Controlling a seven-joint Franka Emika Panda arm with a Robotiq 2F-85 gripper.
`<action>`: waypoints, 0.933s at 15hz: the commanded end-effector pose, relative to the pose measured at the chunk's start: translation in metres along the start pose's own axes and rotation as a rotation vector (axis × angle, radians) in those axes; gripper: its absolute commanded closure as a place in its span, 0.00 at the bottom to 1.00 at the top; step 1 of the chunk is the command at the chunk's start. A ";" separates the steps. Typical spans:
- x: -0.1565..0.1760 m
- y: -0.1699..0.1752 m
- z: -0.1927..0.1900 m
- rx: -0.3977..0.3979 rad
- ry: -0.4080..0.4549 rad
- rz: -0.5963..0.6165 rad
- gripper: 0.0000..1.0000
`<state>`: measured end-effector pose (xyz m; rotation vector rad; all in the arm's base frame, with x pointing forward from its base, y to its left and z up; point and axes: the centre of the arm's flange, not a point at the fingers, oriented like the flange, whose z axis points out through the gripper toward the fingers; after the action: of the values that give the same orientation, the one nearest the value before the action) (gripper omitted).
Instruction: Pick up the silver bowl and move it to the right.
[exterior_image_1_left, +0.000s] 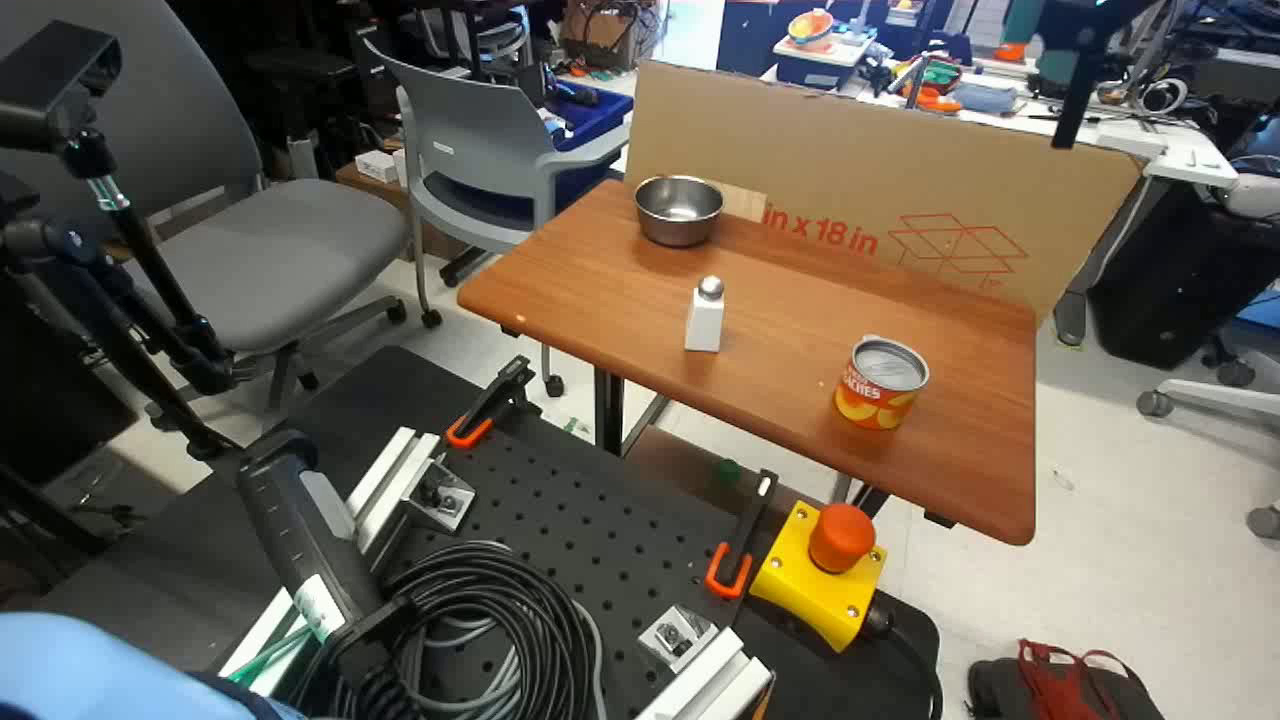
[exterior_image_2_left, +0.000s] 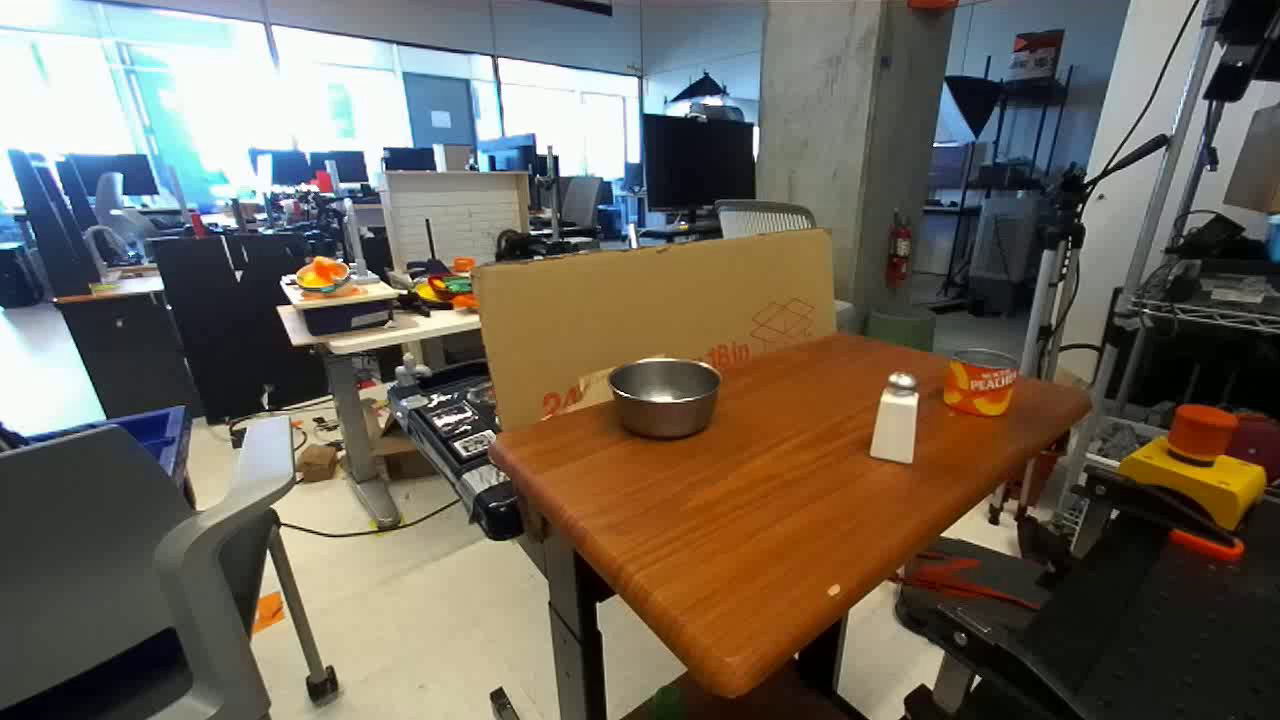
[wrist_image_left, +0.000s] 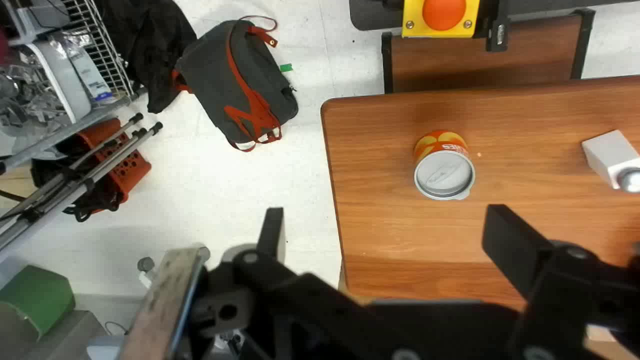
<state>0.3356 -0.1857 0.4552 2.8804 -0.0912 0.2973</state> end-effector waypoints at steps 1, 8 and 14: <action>0.000 0.000 0.000 0.000 0.000 0.000 0.00; 0.015 -0.005 0.003 0.023 -0.014 -0.003 0.00; 0.107 -0.085 0.027 0.116 -0.071 0.008 0.00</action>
<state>0.3876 -0.1410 0.4407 2.9618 -0.0931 0.2671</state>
